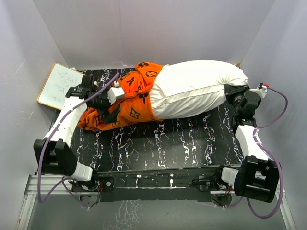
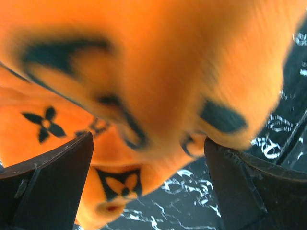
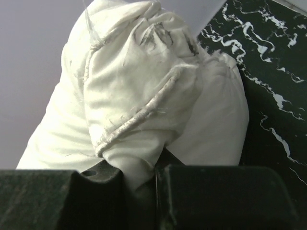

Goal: Remove the pillowcase from the pillow
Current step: Remove the pillow from the pillowcase.

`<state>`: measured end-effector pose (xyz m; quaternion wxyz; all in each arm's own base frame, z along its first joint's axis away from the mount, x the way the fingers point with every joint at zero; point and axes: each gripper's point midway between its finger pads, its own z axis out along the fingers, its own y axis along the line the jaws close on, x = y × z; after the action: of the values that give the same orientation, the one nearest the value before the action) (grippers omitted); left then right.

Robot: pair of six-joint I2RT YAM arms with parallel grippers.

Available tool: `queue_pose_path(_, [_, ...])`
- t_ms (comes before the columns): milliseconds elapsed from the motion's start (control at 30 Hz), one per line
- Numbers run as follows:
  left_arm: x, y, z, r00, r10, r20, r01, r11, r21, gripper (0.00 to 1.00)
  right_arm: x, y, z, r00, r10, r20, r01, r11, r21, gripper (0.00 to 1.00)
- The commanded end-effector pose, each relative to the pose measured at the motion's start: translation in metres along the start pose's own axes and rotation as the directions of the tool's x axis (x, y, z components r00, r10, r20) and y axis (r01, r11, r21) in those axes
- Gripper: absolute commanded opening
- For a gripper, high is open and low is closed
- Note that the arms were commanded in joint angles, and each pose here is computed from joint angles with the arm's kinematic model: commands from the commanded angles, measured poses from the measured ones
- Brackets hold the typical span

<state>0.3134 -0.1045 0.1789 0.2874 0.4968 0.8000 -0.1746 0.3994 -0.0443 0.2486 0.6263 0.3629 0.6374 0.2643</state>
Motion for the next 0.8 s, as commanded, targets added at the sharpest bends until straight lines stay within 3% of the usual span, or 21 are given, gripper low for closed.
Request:
queue_pose_path(0, [0.035,-0.032,-0.020,0.992,0.116,-0.051,-0.118,0.992,-0.032,0.97,-0.009,0.027,-0.002,0.998,-0.047,-0.029,0.048,0.999,0.021,0.08])
queue_pose_path(200, [0.070,-0.060,-0.006,0.987,0.144,-0.065,-0.144,0.990,-0.003,0.97,-0.037,0.054,-0.015,0.990,-0.130,0.058,0.126,0.990,0.063,0.08])
queue_pose_path(300, [0.076,-0.036,0.005,0.993,0.092,-0.076,-0.101,0.987,-0.126,0.95,-0.051,0.071,-0.022,0.987,-0.136,0.084,0.131,0.990,0.056,0.08])
queue_pose_path(367, [0.075,-0.007,0.009,0.996,0.064,-0.067,-0.080,0.962,-0.262,0.76,-0.058,0.081,-0.027,0.986,-0.135,0.099,0.131,0.990,0.045,0.08])
queue_pose_path(467, [0.061,0.035,0.003,0.999,0.033,-0.014,-0.035,0.887,-0.460,0.19,-0.065,0.088,-0.033,0.981,-0.148,0.125,0.145,0.989,0.039,0.08])
queue_pose_path(500, [0.056,0.044,-0.001,0.999,0.043,0.001,-0.036,0.868,-0.496,0.06,-0.067,0.088,-0.035,0.980,-0.153,0.130,0.148,0.988,0.042,0.08])
queue_pose_path(533, [0.051,0.050,-0.004,0.999,0.047,0.011,-0.035,0.854,-0.518,0.02,-0.067,0.087,-0.036,0.979,-0.157,0.133,0.152,0.987,0.046,0.08])
queue_pose_path(767, [0.025,0.057,-0.013,0.998,0.017,0.068,0.019,0.868,-0.496,0.00,-0.071,0.098,-0.046,0.980,-0.154,0.125,0.152,0.988,0.031,0.08])
